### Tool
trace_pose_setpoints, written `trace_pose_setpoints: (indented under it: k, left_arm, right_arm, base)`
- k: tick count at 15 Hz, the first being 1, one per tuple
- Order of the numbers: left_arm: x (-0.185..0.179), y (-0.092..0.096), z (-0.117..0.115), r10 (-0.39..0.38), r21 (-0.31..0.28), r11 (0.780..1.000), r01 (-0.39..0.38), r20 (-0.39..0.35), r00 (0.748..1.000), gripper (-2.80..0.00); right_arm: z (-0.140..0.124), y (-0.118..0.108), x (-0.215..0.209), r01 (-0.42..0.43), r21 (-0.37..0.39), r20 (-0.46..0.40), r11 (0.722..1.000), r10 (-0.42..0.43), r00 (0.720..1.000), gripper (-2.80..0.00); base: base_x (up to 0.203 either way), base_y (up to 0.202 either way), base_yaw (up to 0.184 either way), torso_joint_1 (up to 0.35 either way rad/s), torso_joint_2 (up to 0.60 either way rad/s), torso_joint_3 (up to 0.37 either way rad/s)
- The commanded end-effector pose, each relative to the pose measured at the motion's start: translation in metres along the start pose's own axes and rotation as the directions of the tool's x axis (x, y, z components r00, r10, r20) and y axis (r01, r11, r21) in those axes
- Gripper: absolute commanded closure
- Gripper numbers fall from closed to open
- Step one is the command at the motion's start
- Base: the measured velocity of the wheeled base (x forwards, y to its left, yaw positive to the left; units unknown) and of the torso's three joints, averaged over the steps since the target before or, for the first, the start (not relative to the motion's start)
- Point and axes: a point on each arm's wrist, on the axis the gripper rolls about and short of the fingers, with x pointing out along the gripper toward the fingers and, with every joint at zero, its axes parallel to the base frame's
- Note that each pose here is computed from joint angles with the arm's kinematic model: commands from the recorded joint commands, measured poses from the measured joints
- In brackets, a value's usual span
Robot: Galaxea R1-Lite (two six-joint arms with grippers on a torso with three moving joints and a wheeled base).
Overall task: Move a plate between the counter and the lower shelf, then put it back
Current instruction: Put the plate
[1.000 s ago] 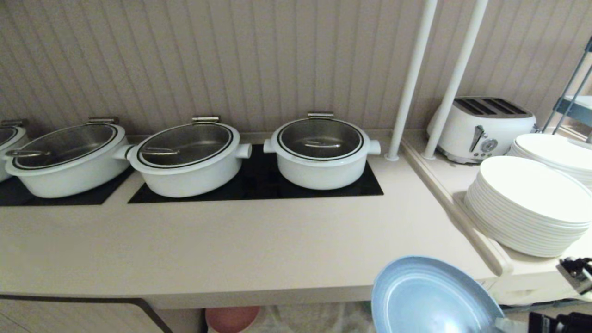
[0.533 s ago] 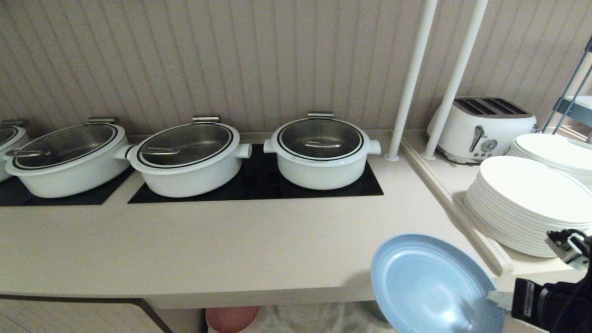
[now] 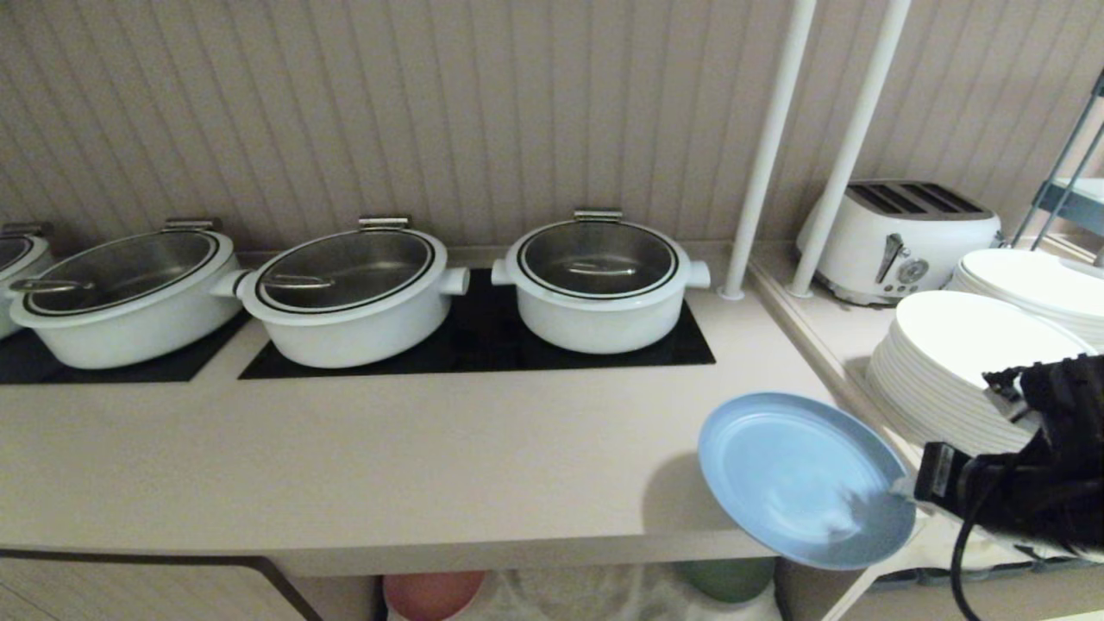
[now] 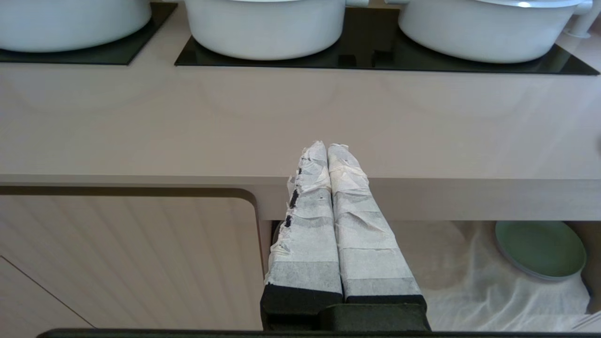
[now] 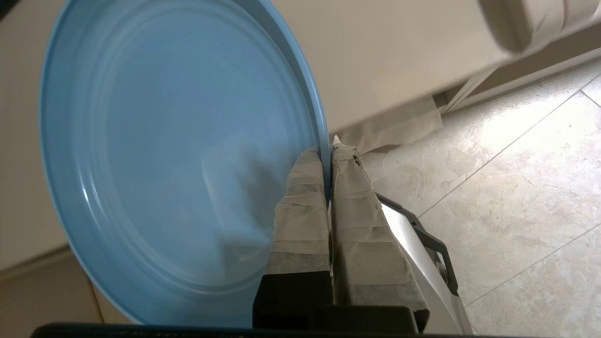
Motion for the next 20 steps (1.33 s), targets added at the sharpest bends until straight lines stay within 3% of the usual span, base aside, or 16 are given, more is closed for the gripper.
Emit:
trace_pose_setpoints:
  k: [1, 20]
  left_arm:
    - [0.0, 0.0, 0.0, 0.0, -0.001, 1.0, 0.0, 0.001, 1.0, 0.0]
    - [0.0, 0.0, 0.0, 0.0, -0.001, 1.0, 0.0, 0.001, 1.0, 0.0]
  right_arm:
    - [0.011, 0.0, 0.019, 0.033, 0.021, -0.02, 0.999, -0.033, 0.999, 0.0]
    - [0.049, 0.012, 0.079, 0.048, 0.039, -0.004, 0.998, -0.048, 0.999, 0.0]
  base:
    - [0.0, 0.0, 0.0, 0.0, 0.0, 0.0]
    - [0.0, 0.0, 0.0, 0.0, 0.0, 0.0]
